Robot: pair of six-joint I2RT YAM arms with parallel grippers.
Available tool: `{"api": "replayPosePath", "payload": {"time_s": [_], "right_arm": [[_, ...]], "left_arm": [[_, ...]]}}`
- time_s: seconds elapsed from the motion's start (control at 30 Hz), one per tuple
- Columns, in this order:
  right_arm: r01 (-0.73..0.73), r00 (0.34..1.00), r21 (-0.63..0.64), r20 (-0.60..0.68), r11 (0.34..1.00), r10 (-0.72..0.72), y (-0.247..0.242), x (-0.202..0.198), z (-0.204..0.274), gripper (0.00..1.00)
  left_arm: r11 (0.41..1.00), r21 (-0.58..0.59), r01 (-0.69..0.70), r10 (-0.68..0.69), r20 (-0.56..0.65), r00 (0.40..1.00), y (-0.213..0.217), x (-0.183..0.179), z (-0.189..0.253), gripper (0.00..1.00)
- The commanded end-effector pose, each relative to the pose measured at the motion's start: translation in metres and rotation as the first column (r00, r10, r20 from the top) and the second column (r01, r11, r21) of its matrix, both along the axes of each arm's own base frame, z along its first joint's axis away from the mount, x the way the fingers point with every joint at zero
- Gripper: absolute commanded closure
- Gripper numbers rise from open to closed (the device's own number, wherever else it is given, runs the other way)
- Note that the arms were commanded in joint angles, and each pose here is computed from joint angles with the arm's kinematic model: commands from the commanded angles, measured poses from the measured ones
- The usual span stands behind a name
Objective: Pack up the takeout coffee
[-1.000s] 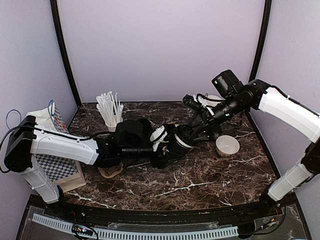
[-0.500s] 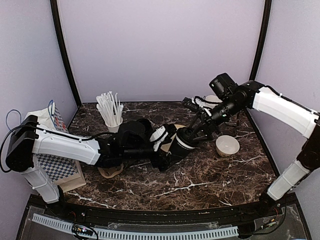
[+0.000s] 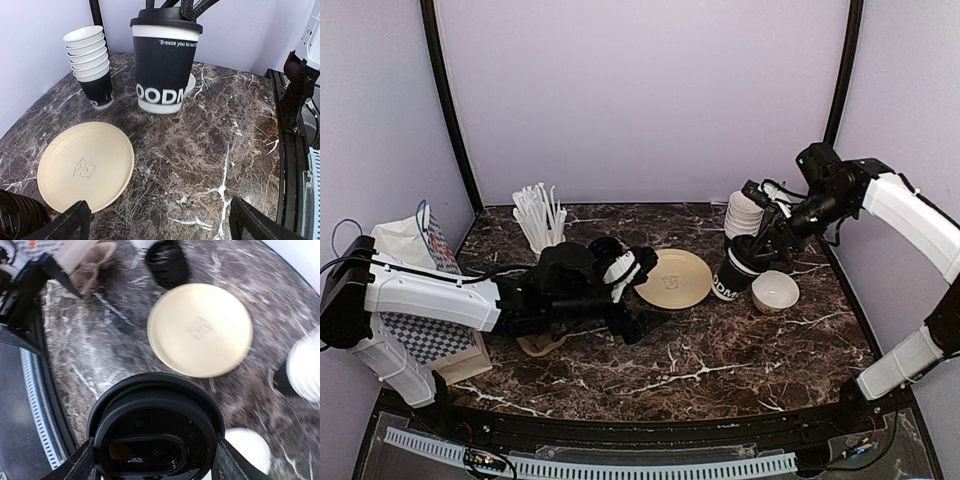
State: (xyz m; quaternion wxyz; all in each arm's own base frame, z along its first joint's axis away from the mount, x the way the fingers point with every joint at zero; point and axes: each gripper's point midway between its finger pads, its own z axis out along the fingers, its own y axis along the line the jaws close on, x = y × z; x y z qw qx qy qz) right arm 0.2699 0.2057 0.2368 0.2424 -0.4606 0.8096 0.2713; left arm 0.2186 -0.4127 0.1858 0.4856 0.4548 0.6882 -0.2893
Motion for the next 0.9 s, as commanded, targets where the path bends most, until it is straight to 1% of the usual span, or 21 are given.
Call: {"api": "replayPosePath", "payload": {"time_s": [0.0,0.17,0.27,0.33,0.43,0.53,0.6,0.73,0.87], "right_arm": [[0.142,0.990,-0.095,0.036,0.985,-0.139,-0.053,0.009,0.002,0.29],[0.341,0.940,-0.174,0.090,0.924,-0.330,-0.124,0.039,0.008,0.29],[0.470,0.882,-0.223,0.110,0.854,-0.458,-0.170,0.059,0.006,0.29],[0.531,0.846,-0.253,0.111,0.809,-0.521,-0.194,0.069,0.001,0.29],[0.602,0.793,-0.301,0.118,0.739,-0.598,-0.225,0.082,-0.013,0.29],[0.630,0.763,-0.349,0.114,0.694,-0.636,-0.244,0.092,-0.032,0.29],[0.636,0.752,-0.376,0.104,0.674,-0.651,-0.251,0.096,-0.044,0.29],[0.629,0.743,-0.401,0.056,0.666,-0.667,-0.254,0.102,-0.063,0.29],[0.616,0.741,-0.407,0.008,0.675,-0.671,-0.252,0.104,-0.082,0.29]], "left_arm": [[1.000,-0.003,-0.014,0.014,0.018,1.000,0.009,0.000,0.006,0.01],[0.999,-0.016,-0.038,0.039,0.013,0.999,0.009,0.003,0.010,0.01],[0.998,-0.007,-0.067,0.067,0.002,0.998,0.011,0.007,0.011,0.01],[0.994,-0.016,-0.111,0.111,0.011,0.994,0.015,0.014,0.016,0.01],[0.989,-0.051,-0.135,0.137,0.027,0.990,0.021,0.015,0.024,0.01],[0.987,-0.099,-0.125,0.129,0.039,0.991,0.024,0.011,0.032,0.01],[0.988,-0.100,-0.117,0.121,0.038,0.992,0.025,0.009,0.033,0.01],[0.992,-0.075,-0.099,0.101,0.022,0.995,0.023,0.006,0.031,0.04],[0.993,-0.076,-0.089,0.091,0.022,0.996,0.023,0.004,0.030,0.06]]}}
